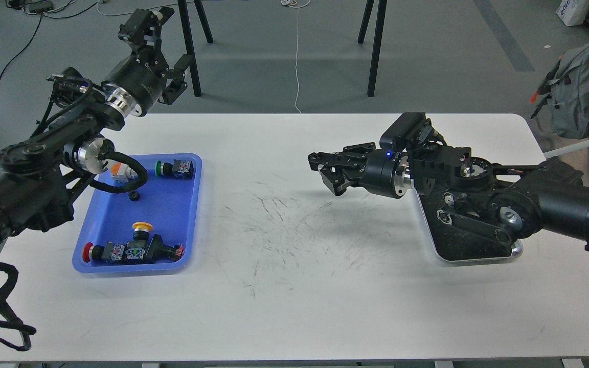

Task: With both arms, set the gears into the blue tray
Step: 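Carry the gear with the right gripper toward the table center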

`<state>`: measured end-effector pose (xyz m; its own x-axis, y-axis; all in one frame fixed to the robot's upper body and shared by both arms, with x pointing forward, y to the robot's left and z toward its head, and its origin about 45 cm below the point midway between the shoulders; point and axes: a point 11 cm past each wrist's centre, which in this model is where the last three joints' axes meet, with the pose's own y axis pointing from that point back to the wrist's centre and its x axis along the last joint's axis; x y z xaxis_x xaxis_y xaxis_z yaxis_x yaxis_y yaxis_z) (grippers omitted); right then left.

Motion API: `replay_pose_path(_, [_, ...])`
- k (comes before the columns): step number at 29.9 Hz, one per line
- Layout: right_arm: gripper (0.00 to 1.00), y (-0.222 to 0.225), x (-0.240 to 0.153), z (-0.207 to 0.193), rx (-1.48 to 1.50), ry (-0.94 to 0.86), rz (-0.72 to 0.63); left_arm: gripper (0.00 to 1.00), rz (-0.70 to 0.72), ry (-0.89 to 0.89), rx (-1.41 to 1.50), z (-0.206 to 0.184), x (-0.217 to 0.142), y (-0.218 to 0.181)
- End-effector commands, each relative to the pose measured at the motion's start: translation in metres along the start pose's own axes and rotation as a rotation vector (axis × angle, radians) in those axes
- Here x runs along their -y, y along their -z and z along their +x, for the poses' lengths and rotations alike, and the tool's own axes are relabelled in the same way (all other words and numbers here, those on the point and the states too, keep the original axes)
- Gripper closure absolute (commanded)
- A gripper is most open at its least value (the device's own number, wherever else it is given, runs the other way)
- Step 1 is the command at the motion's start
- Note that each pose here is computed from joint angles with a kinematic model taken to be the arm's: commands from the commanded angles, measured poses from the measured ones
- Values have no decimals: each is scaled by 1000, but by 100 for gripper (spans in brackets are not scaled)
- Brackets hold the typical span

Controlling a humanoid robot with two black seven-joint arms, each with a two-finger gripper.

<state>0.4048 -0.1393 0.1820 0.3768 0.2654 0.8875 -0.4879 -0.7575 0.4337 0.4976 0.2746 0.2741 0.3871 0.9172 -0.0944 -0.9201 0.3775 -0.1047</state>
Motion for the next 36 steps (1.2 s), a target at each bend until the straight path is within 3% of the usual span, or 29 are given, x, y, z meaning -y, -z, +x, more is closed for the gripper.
replay_pose_path(1, [99,24,13,-13,16,5,73,1,1,-2,1,1,-1,0])
replay_pose_path(13, [98,81,38,-58,42,62,229,1,6,-6,1,4,-3,2])
replay_pose_path(32, [98,97,51,-89,50,105,246,1,6,-20,13,14,-8,-2])
replay_pose_path(36, [94,97,51,-89,51,103,244,1,6,-21,14,14,-8,-2])
